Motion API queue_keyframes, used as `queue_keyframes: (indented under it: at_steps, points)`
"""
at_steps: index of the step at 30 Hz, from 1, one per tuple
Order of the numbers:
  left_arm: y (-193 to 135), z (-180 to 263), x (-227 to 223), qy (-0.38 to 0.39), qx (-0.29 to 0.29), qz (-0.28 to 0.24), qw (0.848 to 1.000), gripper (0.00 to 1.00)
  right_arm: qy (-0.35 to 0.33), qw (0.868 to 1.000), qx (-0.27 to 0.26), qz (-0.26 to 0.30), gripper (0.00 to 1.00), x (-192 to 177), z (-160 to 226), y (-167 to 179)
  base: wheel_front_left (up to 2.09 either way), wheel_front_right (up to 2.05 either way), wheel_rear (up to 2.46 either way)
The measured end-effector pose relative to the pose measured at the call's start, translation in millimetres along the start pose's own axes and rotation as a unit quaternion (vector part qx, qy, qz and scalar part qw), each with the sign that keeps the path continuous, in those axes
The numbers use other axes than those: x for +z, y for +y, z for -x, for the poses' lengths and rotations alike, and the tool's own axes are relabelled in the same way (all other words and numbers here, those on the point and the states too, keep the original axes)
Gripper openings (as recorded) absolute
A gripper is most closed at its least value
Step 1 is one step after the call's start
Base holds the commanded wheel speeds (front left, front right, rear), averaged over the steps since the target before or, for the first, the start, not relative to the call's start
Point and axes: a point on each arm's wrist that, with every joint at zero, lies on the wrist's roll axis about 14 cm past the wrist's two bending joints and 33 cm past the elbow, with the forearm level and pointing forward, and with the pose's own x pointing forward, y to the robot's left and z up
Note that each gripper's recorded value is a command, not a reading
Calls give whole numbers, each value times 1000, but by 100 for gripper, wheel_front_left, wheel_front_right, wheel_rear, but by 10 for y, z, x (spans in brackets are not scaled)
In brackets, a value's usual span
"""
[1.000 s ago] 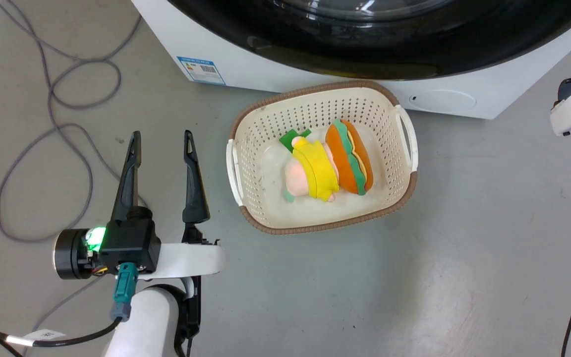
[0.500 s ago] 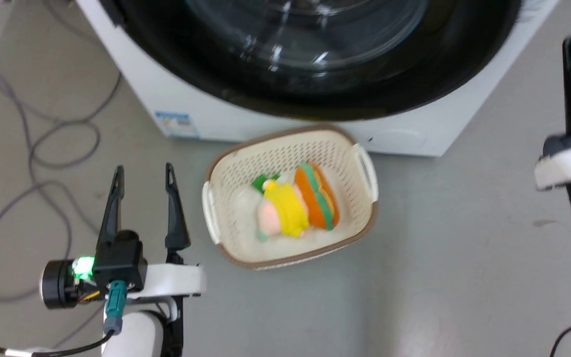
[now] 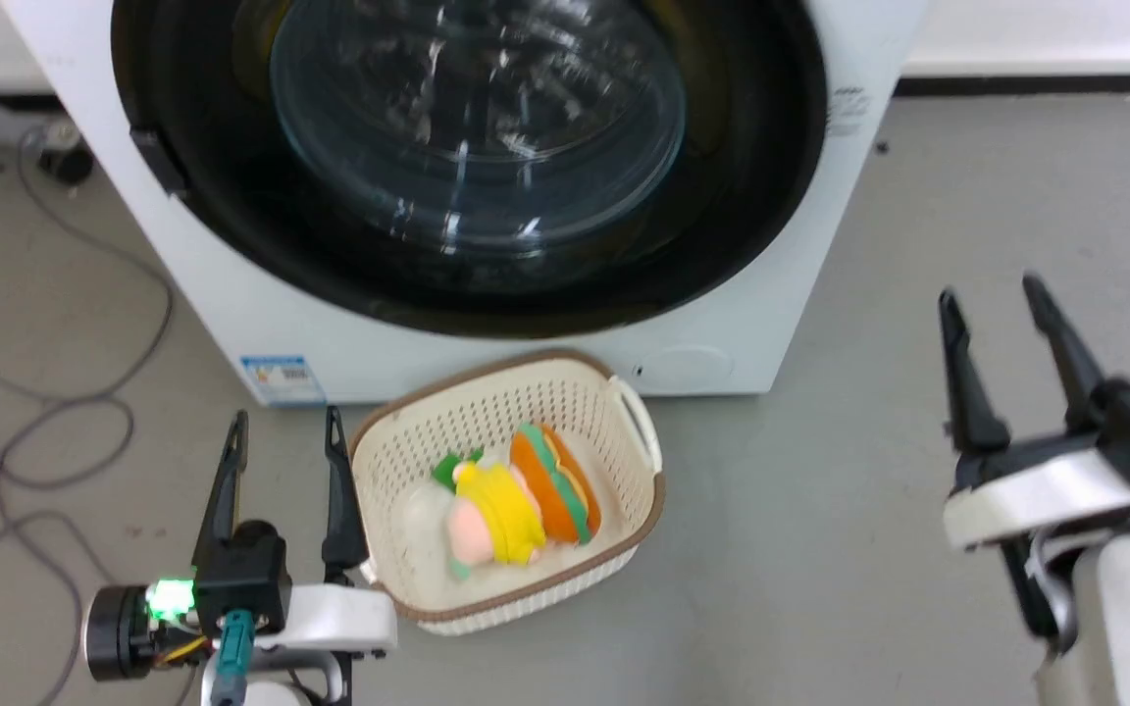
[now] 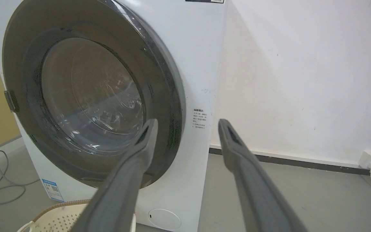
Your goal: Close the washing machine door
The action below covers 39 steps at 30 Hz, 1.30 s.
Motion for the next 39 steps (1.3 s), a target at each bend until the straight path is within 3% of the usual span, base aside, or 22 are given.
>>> queue_keyframes:
  at_steps: [17, 18, 39]
  points:
    - [-41, 339, 135, -7, -12, -3, 1000, 100, 34, 996, -44, -75, 100, -130, 898, -19, 0, 0, 0]
    - [-45, 340, 136, -7, -13, -3, 1000, 0, 34, 995, -45, -78, 0, -129, 916, -19, 0, 0, 0]
    - [-21, 352, 101, 9, -16, 3, 1000, 0, 45, 996, -32, -73, 0, -136, 878, 51, 0, 0, 0]
